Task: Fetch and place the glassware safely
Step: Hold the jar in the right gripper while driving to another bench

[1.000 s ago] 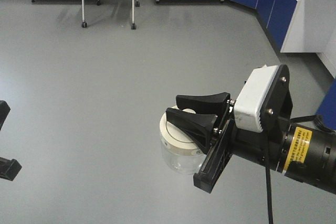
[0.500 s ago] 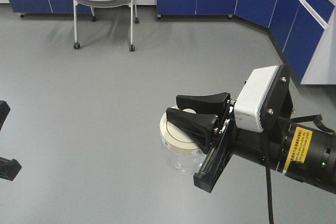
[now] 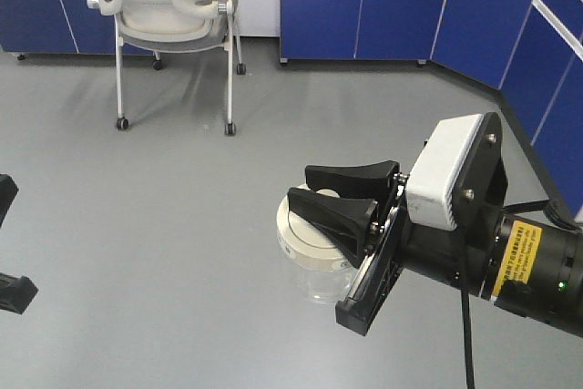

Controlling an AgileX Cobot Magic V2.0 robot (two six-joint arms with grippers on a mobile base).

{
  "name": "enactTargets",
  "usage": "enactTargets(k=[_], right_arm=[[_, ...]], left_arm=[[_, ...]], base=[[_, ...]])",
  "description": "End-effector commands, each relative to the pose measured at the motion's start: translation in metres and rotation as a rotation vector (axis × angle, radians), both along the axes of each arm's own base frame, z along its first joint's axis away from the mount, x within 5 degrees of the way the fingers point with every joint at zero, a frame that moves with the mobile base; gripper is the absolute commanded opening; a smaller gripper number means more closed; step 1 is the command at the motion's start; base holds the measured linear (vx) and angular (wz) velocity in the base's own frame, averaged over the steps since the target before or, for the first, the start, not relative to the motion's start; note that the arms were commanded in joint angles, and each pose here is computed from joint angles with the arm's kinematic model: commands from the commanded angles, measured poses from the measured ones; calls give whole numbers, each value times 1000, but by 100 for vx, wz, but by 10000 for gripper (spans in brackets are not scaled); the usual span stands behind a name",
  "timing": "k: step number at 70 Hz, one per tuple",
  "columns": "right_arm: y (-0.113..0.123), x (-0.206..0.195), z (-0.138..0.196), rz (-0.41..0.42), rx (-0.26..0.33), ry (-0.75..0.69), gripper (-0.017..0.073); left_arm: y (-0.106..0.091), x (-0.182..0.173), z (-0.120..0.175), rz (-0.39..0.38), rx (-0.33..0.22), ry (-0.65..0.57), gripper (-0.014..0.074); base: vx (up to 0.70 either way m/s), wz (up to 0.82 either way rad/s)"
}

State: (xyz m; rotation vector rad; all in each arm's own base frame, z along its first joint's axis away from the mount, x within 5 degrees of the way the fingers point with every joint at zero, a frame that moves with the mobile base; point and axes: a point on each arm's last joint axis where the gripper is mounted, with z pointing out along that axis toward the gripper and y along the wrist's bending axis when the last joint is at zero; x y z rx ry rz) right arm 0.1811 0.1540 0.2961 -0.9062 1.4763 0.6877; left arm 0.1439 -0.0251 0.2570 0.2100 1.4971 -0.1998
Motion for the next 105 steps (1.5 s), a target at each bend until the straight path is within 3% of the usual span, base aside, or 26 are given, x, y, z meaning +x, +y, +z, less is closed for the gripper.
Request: enactTargets(k=[1, 68, 105], right_arm=[[1, -4, 22, 34, 99, -52, 0], [1, -4, 22, 34, 99, -52, 0], [1, -4, 22, 34, 99, -52, 0]], left_arm=[[-1, 1, 14, -17, -45, -85, 1], [-1, 1, 14, -17, -45, -85, 1], [-1, 1, 14, -17, -45, -85, 1]], base=[[69, 8], [57, -2], [32, -47]])
